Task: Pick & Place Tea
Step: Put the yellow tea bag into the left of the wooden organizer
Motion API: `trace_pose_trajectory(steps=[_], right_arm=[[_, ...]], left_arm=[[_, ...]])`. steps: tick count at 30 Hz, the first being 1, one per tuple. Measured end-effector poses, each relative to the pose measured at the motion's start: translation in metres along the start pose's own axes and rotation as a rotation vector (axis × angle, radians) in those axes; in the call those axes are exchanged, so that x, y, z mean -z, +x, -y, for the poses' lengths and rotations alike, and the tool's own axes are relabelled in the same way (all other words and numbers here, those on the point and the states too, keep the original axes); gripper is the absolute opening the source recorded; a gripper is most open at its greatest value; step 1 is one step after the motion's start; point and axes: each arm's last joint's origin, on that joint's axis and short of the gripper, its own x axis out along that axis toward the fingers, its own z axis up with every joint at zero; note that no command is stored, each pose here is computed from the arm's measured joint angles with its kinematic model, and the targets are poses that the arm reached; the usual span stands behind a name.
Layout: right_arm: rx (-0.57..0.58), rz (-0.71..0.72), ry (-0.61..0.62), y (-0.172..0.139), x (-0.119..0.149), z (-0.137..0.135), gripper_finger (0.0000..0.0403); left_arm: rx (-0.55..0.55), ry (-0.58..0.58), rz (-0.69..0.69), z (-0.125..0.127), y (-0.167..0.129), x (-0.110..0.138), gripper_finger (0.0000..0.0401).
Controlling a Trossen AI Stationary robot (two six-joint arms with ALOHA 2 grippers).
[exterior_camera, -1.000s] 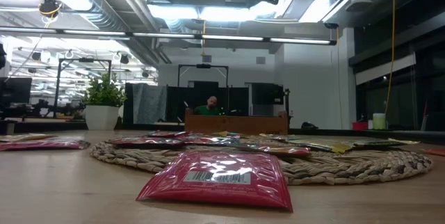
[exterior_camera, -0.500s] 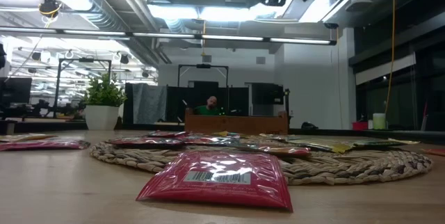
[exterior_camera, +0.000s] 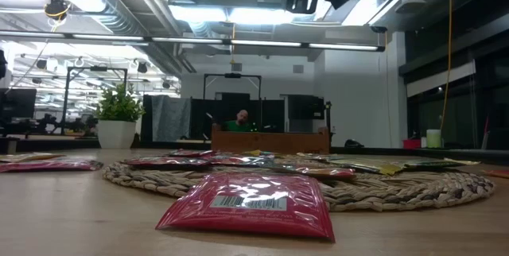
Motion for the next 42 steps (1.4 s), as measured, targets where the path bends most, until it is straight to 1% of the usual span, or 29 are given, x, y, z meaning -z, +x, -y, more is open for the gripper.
trace_pose_trajectory(steps=[5, 11, 20, 31, 34, 38, 42], right_arm=[[0.0, 0.001, -0.002, 0.0, 0.0, 0.0, 0.0005], [0.0, 0.001, -0.003, 0.0, 0.0, 0.0, 0.0005], [-0.001, -0.007, -0.004, 0.004, 0.001, -0.001, 0.0005], [-0.001, -0.011, -0.007, 0.007, 0.001, -0.002, 0.0005], [-0.001, -0.011, -0.008, 0.007, 0.001, -0.002, 0.0005], [-0.001, -0.011, -0.009, 0.007, 0.001, -0.002, 0.0005], [-0.001, -0.011, -0.009, 0.007, 0.001, -0.002, 0.0005]], left_arm=[[0.028, 0.077, 0.019, 0.008, 0.006, -0.007, 0.0173], [0.047, 0.111, 0.029, 0.014, 0.013, -0.011, 0.0173], [-0.006, 0.117, 0.029, 0.01, 0.015, -0.012, 0.017], [0.015, 0.121, 0.089, 0.013, 0.014, -0.02, 0.0098], [0.012, 0.121, 0.091, 0.015, 0.018, -0.021, 0.0089], [0.001, 0.119, 0.093, 0.016, 0.024, -0.02, 0.0086], [0.012, 0.134, 0.065, 0.02, 0.029, -0.018, 0.008]])
